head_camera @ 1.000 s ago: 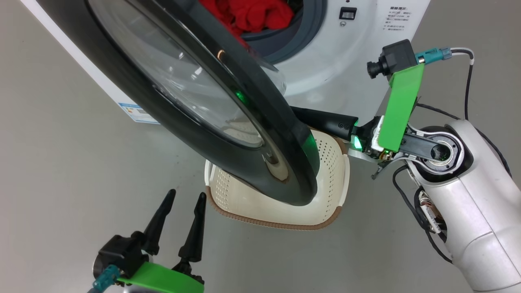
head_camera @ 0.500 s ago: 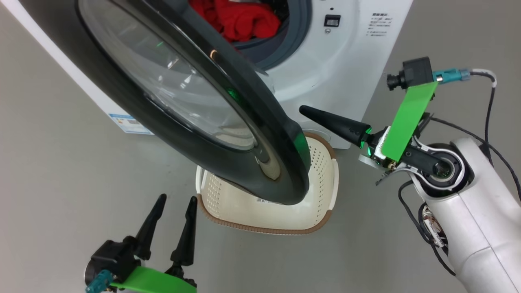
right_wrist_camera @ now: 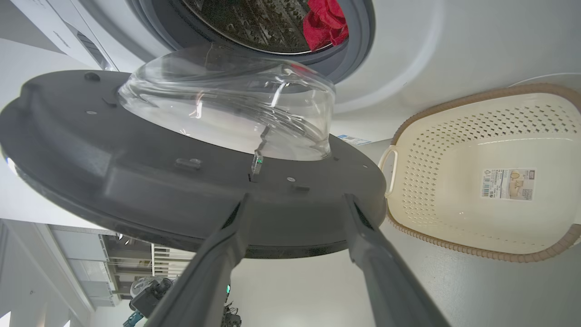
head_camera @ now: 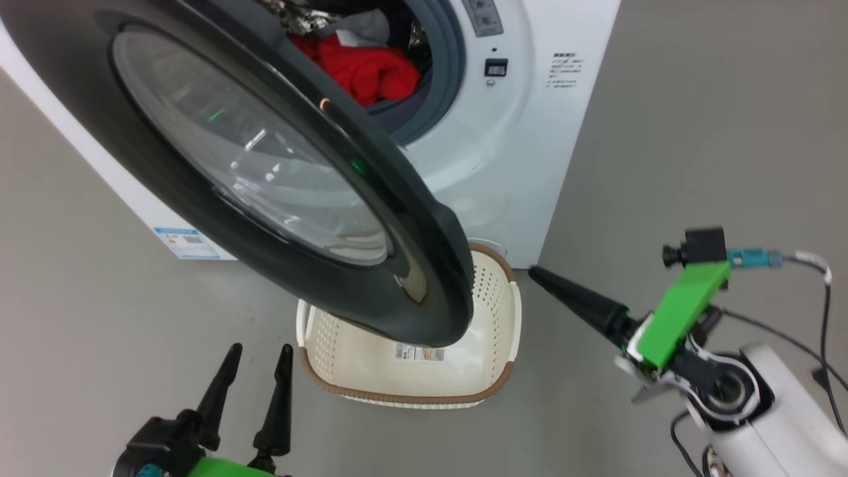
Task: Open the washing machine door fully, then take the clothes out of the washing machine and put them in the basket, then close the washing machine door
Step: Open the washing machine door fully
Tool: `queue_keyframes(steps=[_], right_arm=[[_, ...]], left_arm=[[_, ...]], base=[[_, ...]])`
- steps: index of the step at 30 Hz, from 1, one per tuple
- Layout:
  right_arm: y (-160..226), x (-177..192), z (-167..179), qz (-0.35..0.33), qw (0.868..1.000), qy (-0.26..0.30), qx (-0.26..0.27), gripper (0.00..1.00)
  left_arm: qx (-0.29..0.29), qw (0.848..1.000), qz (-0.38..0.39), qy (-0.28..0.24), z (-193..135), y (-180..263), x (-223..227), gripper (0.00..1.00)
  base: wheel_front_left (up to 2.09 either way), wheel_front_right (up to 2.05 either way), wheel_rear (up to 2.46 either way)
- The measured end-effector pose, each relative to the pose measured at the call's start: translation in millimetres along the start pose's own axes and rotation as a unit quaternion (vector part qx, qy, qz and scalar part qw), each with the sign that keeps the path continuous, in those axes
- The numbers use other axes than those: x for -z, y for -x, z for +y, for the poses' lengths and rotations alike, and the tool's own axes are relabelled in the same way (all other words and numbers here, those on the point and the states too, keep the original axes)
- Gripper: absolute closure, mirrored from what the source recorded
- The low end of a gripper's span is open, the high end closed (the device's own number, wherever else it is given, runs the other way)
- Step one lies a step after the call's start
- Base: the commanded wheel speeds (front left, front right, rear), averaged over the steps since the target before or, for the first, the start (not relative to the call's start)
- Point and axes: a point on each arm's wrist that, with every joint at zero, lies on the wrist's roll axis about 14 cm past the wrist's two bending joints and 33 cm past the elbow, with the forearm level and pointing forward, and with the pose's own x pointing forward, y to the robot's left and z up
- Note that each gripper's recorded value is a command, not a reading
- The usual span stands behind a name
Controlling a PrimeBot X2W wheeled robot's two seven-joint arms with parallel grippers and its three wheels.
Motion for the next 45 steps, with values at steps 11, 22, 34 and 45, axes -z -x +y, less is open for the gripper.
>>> queue_keyframes(steps=[11,22,34,45], right_arm=[[60,15,-52,-0.087,0.992,-0.062,0.07,0.0],[114,6,-99,-0.2,0.965,-0.006,0.168,0.0],[143,6,-130,-0.246,0.924,0.154,0.249,0.0],[149,-32,-99,-0.298,0.858,0.326,0.263,0.0]], left_arm=[[0.01,1.0,0.001,-0.007,-5,4,1,0.0],[0.023,1.0,0.0,-0.009,-13,-1,1,0.0],[0.026,1.0,0.007,-0.009,-15,-4,5,0.0],[0.022,1.0,0.009,-0.009,-12,-5,7,0.0]], base=[[0.0,0.0,0.0],[0.0,0.0,0.0],[0.0,0.0,0.0],[0.0,0.0,0.0]])
